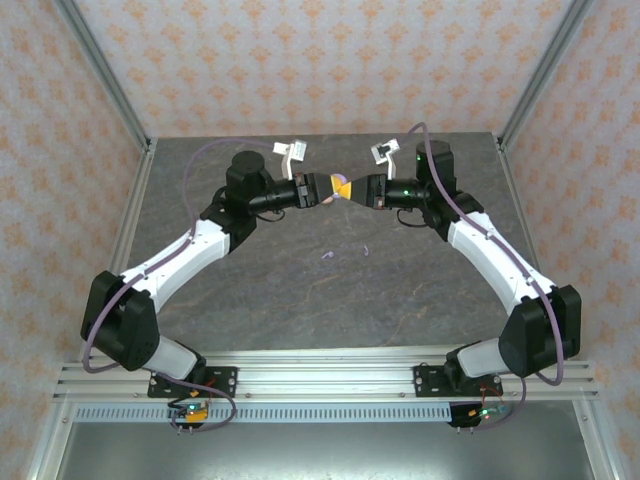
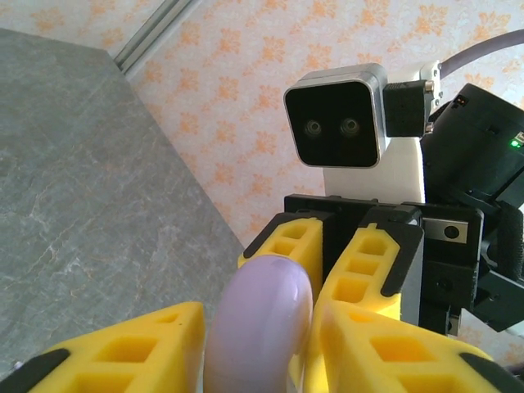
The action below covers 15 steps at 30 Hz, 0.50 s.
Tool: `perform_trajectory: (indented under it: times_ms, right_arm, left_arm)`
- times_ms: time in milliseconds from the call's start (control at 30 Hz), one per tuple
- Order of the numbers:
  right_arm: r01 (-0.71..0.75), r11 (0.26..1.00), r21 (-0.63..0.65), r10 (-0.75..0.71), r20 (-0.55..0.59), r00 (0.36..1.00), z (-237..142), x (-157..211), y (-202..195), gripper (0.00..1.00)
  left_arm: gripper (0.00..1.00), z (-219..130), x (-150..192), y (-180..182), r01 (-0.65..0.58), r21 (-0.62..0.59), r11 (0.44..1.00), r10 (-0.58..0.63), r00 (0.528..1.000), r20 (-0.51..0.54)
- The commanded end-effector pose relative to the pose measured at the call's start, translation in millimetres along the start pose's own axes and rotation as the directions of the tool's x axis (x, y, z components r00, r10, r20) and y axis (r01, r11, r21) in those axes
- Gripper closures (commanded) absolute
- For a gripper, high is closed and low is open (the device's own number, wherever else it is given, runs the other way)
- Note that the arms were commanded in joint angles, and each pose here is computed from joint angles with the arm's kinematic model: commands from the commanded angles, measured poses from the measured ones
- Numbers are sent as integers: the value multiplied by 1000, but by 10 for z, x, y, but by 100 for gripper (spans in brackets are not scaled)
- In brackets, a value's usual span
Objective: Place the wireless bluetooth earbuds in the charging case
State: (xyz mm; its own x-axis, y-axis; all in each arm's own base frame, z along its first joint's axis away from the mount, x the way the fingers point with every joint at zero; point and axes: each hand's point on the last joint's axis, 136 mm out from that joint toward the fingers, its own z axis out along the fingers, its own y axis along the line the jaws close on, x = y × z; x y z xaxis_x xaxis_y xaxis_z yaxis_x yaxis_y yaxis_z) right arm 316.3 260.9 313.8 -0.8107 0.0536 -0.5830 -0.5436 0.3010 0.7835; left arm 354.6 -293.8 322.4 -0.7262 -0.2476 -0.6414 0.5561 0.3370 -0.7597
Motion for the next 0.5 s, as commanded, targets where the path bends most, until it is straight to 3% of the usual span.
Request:
perform_trajectory:
  times_ms: [0, 233, 467]
  right_arm:
    - [60, 998, 11, -60, 54, 997, -59, -121, 128, 80]
    - [65, 998, 8, -65, 48, 997, -90, -108, 177, 79]
    - [78, 997, -22, -77, 37, 996, -102, -84, 268, 79]
  left_arm:
    - [51, -125, -68, -370, -89, 37, 995, 89, 996, 9]
    - [46, -263, 6, -313, -113, -12, 994, 113, 993, -18]
    - [46, -303, 79, -332, -120, 6, 993, 120, 992, -43]
